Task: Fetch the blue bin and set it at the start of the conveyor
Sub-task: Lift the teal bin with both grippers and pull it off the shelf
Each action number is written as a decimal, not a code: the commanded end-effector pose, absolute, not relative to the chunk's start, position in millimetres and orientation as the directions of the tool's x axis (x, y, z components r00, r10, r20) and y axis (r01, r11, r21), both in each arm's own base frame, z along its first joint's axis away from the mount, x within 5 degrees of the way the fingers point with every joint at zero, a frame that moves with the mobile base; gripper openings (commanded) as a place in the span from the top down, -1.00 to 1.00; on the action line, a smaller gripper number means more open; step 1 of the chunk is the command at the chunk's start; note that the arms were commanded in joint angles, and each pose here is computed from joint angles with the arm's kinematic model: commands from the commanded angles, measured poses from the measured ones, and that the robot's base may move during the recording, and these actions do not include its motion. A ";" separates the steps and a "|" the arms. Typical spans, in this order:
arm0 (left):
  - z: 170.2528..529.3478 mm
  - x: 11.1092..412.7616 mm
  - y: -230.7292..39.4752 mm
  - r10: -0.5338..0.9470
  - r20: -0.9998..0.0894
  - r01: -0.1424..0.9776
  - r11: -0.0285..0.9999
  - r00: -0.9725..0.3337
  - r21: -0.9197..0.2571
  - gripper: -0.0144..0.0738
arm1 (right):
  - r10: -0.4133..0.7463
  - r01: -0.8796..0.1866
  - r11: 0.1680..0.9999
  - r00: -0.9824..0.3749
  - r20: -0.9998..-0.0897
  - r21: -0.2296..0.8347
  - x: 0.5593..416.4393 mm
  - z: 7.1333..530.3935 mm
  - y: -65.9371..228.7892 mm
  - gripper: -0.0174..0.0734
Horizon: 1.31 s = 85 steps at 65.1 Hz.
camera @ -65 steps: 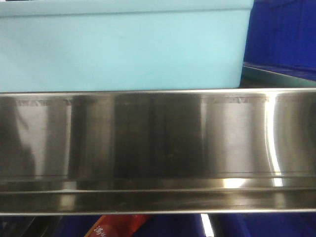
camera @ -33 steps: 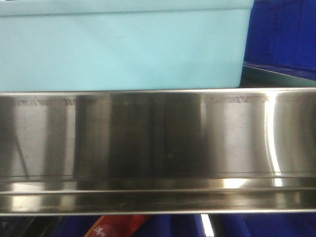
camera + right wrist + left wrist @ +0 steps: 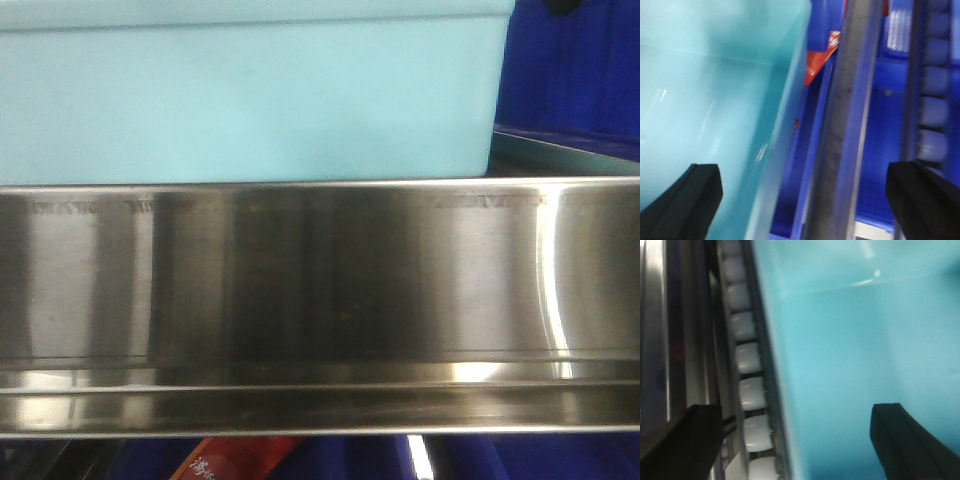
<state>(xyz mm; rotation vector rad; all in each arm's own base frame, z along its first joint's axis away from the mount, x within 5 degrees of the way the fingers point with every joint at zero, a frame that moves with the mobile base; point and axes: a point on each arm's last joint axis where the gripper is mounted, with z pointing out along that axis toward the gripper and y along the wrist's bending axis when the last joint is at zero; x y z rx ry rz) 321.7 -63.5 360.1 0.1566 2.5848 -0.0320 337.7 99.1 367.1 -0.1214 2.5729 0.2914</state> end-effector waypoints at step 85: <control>436.1 270.9 -63.9 0.033 -0.721 0.150 0.984 -0.692 -0.099 0.93 | 0.020 -0.182 0.961 -0.702 -0.712 0.207 293.1 432.7 87.0 0.95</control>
